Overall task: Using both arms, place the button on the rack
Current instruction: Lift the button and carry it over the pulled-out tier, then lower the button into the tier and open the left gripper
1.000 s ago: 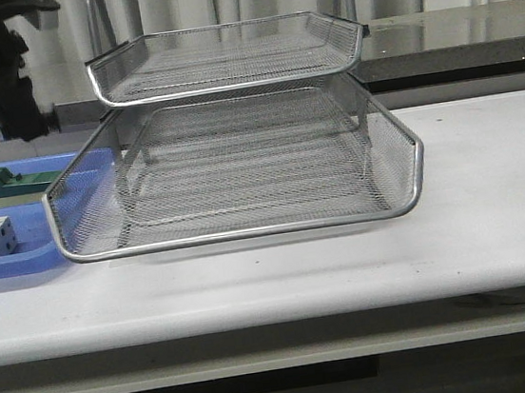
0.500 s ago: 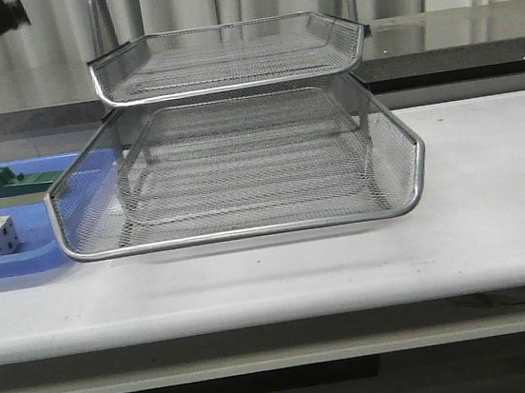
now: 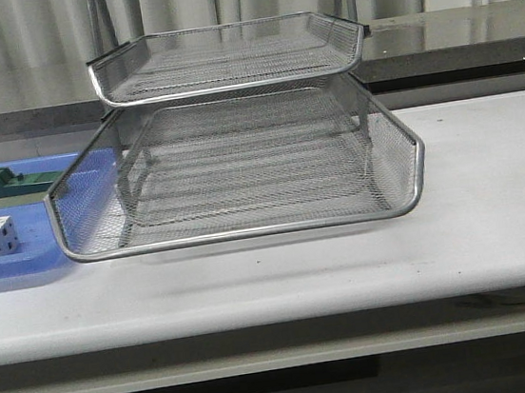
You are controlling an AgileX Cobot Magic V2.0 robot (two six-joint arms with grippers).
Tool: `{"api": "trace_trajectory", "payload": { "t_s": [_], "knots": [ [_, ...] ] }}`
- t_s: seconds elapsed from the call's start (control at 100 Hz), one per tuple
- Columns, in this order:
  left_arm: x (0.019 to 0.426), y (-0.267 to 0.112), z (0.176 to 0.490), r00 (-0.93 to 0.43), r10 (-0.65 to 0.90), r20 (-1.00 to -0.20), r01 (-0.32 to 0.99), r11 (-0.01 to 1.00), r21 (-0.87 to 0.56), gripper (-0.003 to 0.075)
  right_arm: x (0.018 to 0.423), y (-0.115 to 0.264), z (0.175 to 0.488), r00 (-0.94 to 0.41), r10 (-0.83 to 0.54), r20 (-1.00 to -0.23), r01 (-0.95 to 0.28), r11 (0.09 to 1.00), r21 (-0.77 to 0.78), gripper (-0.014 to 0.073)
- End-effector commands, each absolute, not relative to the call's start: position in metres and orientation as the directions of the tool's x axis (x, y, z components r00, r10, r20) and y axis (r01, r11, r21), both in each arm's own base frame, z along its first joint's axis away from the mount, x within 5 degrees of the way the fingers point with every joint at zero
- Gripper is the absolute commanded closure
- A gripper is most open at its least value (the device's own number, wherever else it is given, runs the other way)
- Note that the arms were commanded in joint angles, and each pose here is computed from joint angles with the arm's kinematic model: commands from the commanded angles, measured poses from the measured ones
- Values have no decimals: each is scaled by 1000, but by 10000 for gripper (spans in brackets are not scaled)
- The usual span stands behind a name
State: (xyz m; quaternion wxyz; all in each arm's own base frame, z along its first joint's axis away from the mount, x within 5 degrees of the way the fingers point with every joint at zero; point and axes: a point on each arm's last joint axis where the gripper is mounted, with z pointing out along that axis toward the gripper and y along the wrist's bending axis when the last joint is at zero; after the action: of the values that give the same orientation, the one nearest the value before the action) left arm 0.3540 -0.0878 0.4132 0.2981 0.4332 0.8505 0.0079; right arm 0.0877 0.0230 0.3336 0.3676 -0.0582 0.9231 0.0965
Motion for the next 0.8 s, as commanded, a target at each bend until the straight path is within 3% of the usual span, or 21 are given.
{"api": "trace_trajectory", "payload": {
  "t_s": [0.0,0.42,0.79],
  "knots": [
    [328,-102,433,-393,739,-547,749,602,275,741,91,23,347,-667,-23,-745,-183,974,133,655],
    [311,-191,374,-279,854,-439,910,381,163,741,90,23,347,-668,-23,-744,-183,974,133,655],
    [331,-241,317,-261,864,-431,940,329,91,741,90,23,346,-668,-23,-744,-183,974,133,655]
  ]
}}
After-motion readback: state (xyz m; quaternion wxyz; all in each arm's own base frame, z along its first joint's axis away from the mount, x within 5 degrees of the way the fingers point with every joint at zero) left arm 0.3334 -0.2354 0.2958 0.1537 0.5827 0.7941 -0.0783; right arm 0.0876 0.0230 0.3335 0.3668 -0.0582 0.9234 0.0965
